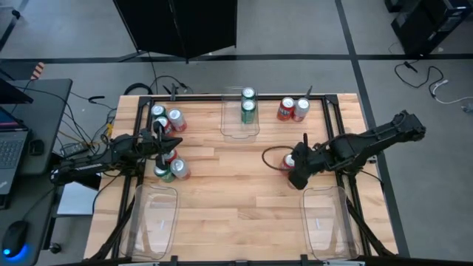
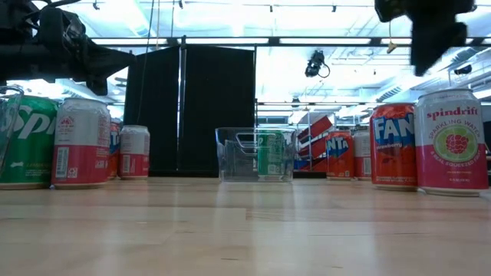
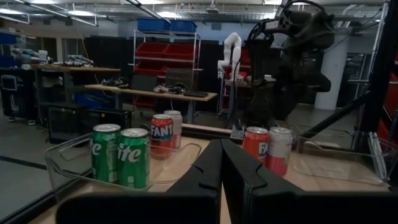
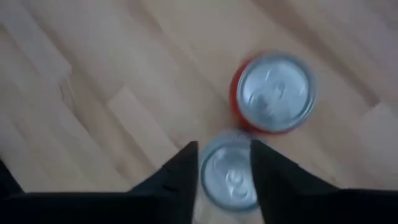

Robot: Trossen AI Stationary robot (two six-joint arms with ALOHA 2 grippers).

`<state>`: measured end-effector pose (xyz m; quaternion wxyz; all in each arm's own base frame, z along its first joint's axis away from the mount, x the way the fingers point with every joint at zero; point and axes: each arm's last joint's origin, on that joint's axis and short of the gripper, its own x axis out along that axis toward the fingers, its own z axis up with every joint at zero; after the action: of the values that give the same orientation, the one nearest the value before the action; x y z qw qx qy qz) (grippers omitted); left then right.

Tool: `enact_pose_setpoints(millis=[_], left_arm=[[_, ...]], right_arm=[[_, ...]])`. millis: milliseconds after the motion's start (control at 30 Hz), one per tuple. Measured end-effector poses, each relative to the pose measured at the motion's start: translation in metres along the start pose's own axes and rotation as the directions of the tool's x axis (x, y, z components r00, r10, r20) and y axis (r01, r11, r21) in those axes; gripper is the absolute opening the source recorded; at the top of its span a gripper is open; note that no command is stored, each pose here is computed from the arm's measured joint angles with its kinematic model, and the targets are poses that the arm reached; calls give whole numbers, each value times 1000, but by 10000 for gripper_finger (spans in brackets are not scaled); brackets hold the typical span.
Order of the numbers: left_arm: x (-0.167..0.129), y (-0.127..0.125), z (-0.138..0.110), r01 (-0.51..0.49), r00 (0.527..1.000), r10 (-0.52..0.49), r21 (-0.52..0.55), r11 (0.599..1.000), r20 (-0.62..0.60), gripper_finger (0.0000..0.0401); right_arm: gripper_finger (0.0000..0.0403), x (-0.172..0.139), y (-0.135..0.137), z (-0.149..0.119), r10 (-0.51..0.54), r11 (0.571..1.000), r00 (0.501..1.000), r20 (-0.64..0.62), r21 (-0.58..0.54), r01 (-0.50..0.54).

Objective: Sort soda cans
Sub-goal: Put the bottom right pink and white soda can into the bottom right transparent bin

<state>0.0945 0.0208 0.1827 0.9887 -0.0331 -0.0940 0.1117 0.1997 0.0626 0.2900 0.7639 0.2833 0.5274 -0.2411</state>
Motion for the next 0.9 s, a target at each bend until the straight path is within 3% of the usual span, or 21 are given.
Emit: enact_pose_setpoints(millis=[200, 400, 600, 900], left_arm=[[0, 0, -2, 0, 1000, 0, 0, 1000, -20, 11], [0, 0, -3, -1, 1000, 1, 1, 1000, -30, 11], [0, 0, -3, -1, 999, 1, 1, 1000, -37, 11], [0, 0, -4, -2, 999, 2, 1, 1000, -44, 11]], right_arm=[[252, 6, -1, -5, -73, 997, 995, -71, 3, 73], [322, 12, 0, -3, -101, 995, 990, -99, 8, 103], [349, 28, 7, -2, -136, 991, 977, -162, -27, 134], [345, 61, 19, -1, -224, 974, 934, -279, -100, 204]])
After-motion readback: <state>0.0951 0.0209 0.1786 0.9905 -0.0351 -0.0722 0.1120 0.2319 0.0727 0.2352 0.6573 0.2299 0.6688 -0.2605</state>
